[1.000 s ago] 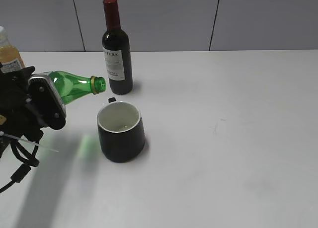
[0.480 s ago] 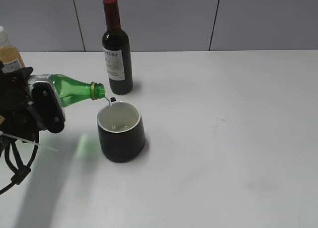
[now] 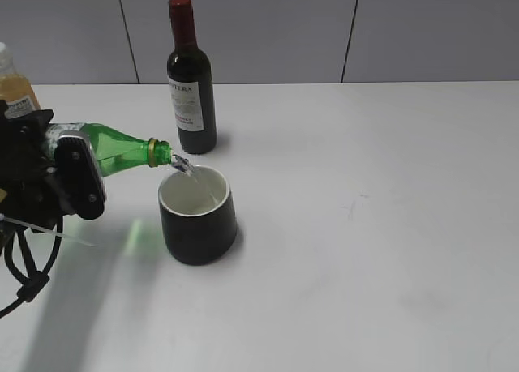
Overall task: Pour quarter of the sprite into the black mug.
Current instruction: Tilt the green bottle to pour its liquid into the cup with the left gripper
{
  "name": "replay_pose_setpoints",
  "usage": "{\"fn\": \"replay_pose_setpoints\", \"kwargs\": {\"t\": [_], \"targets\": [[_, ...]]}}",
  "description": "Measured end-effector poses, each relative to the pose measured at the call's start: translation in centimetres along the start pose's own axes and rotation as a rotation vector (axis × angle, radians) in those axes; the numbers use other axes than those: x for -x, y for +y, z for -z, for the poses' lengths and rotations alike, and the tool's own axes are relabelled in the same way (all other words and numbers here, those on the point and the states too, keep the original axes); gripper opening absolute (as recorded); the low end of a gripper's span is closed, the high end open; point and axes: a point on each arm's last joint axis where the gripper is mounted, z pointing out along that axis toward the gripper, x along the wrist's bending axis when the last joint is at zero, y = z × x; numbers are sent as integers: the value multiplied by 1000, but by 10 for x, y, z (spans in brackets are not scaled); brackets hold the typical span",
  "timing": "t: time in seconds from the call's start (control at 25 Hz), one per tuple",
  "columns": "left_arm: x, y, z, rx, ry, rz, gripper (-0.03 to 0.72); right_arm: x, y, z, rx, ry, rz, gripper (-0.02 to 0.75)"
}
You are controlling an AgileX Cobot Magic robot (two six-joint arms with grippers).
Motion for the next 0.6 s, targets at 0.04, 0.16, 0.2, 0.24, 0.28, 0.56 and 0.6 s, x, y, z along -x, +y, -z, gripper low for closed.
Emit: {"fn": "replay_pose_setpoints", "kwargs": {"t": [0.04, 0.16, 0.2, 0.24, 0.28, 0.56, 0.6], "targets": [[0, 0, 0, 0, 1, -1, 468, 0, 0, 0, 0, 0, 0, 590], [0, 0, 0, -1, 3, -2, 468, 0, 0, 0, 0, 0, 0, 590], [0, 0, 0, -1, 4, -2, 468, 0, 0, 0, 0, 0, 0, 590], [-1, 0, 0, -1, 6, -2, 468, 0, 0, 0, 0, 0, 0, 590], [-1, 0, 0, -1, 7, -2, 468, 0, 0, 0, 0, 0, 0, 590], [0, 0, 0, 1, 0, 9, 468, 0, 0, 0, 0, 0, 0, 590], [0, 0, 0, 1, -1, 10, 468, 0, 0, 0, 0, 0, 0, 590]]}}
